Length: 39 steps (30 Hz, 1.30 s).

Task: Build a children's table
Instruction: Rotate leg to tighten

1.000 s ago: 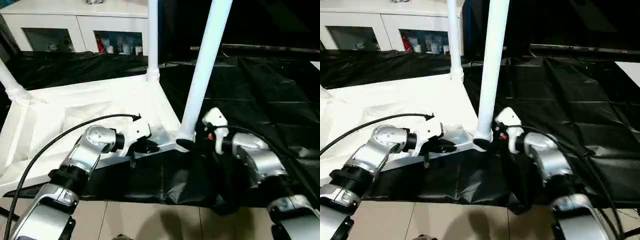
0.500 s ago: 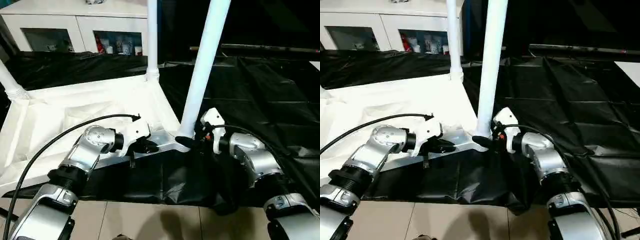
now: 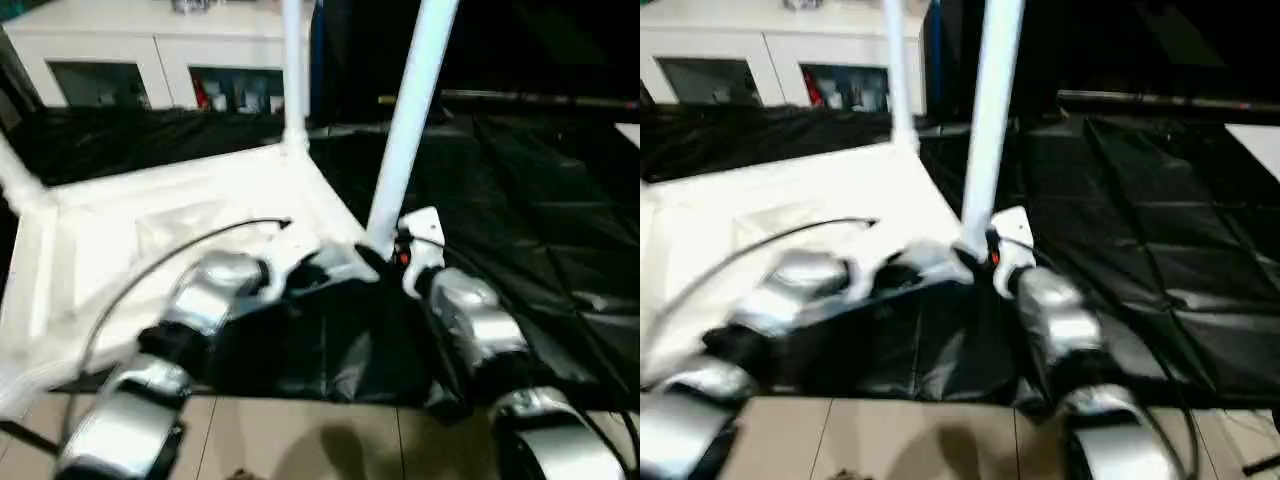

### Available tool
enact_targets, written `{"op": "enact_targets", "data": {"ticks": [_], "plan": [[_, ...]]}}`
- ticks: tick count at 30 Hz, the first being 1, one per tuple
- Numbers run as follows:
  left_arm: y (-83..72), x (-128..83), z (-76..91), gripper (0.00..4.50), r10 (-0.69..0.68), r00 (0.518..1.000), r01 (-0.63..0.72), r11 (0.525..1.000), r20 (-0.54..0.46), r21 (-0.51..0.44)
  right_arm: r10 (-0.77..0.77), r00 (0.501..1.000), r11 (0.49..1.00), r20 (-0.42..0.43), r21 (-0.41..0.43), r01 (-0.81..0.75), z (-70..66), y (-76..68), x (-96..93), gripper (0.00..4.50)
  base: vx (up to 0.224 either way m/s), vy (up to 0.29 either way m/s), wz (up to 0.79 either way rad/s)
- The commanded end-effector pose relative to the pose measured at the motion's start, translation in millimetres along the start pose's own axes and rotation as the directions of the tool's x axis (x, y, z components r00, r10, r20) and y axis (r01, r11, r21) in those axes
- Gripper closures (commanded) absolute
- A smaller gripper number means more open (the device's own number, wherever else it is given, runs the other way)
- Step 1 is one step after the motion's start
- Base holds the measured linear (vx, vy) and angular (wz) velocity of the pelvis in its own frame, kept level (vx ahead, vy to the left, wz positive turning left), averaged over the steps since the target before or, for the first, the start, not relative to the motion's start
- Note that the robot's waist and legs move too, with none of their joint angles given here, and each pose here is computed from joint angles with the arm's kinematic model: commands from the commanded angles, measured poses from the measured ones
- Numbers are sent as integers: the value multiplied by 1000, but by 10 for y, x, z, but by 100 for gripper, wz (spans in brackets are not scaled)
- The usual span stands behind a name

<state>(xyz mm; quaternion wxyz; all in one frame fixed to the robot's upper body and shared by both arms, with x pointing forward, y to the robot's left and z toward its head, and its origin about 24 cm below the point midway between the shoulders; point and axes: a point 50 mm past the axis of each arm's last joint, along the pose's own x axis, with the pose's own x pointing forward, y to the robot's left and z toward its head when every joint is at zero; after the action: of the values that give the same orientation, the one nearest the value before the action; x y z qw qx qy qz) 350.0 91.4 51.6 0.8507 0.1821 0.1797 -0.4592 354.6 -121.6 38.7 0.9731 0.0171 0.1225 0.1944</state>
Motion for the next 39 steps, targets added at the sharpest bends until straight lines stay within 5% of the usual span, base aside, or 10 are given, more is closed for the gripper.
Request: {"op": "enact_targets", "data": {"ticks": [1, 5, 11, 14, 21, 27, 35, 39], "plan": [[134, 6, 60, 450, 165, 986, -165, 986, -5, -35, -83, 992, 994, -91, 57, 88, -207, 49, 13, 175, 0, 0, 0], [73, 107, 117, 450, 183, 983, -182, 983, 1, -25, -103, 991, 993, -81, 54, 108, -197, 181, 77, 175, 0, 0, 0], [17, 78, 109, 450, 86, 996, -87, 996, 38, 19, -42, 999, 996, -9, 74, 42, -74, 215, 106, 70, 0, 0, 0], [12, 5, 65, 450, 21, 999, -24, 998, 48, 58, 36, 999, 998, 28, 40, -38, 26, 154, 85, 70, 0, 0, 0], [-26, -228, -101, 450, -168, 985, 164, 980, 31, 116, 299, 951, 942, -79, -135, -307, 77, -31, -113, 70, 0, 0, 0], [-20, -371, -163, 450, -247, 969, 241, 960, 21, 139, 467, 874, 861, -135, -157, -484, 114, -103, -283, 70, 0, 0, 0], [-21, -416, -157, 450, -264, 964, 258, 956, 27, 143, 486, 865, 855, -123, -138, -500, 148, -117, -291, 70, 0, 0, 0], [-34, -419, -166, 450, -274, 961, 268, 953, 26, 140, 491, 858, 847, -153, -149, -511, 107, -103, -291, 117, 0, 0, 0]]}}
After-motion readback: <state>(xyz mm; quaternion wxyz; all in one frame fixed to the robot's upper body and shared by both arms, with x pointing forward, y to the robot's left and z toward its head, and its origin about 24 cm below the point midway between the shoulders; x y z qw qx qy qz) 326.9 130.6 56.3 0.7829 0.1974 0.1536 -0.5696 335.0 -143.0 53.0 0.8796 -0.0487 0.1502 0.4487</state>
